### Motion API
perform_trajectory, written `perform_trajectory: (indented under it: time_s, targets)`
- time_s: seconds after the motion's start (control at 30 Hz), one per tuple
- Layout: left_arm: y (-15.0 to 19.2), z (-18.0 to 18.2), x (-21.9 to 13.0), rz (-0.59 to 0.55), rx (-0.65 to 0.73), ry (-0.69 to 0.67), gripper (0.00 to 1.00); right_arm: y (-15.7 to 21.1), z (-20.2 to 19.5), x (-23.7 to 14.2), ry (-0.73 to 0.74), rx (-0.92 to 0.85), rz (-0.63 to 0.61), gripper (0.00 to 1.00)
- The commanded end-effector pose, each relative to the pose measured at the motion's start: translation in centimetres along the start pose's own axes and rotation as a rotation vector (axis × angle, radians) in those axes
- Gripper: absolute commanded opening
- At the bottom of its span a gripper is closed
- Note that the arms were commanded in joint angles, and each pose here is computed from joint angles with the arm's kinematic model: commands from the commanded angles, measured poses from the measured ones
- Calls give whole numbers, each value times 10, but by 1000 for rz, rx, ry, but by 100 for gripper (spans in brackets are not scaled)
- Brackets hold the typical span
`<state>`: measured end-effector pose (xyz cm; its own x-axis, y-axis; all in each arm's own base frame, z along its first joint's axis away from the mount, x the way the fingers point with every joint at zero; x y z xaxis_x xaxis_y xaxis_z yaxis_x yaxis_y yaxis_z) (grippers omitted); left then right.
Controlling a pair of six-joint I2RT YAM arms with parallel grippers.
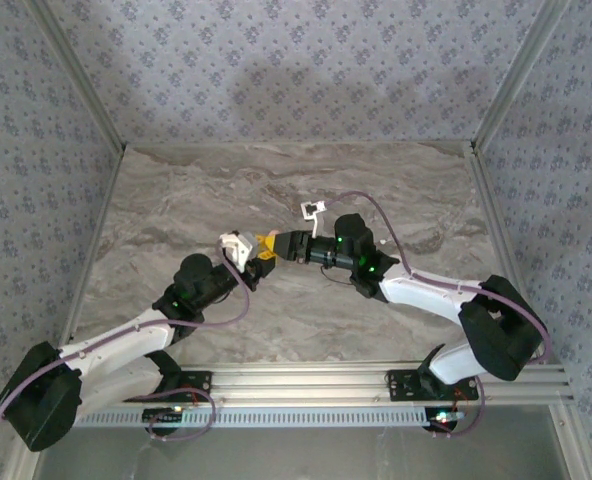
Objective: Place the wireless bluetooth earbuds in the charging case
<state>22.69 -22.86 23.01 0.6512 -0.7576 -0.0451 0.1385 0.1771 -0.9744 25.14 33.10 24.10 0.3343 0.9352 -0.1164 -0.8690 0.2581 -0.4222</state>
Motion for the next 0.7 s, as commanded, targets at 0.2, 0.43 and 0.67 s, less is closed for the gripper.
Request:
perform_trajectory:
  time_s: [0.2,0.43,0.67]
  targets:
    - [-5,-5,-1,-2,34,83,21,-6,5,-27,21,-212,0,67]
    - [-17,-14,-6,-48,2,246,21,-8,19,-80,55,-651,75,64]
    - [-39,-34,-9,-112,6,446,21,17,20,-111,-62,-1012,300,55]
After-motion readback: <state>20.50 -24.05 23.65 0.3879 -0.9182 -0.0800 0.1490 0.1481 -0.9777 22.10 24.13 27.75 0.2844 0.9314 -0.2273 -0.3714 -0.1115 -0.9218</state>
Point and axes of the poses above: each hand's point on the last joint's axis, 136 mm out from that joint toward the fingers, its own x axis out along the fingers, its own z axis along the line the jaws close on, y = z × x, the point moved 3 cm from there along -x, back along the fingers, and after that the axes turned 14 degrees about x, right-handed, at the moved point
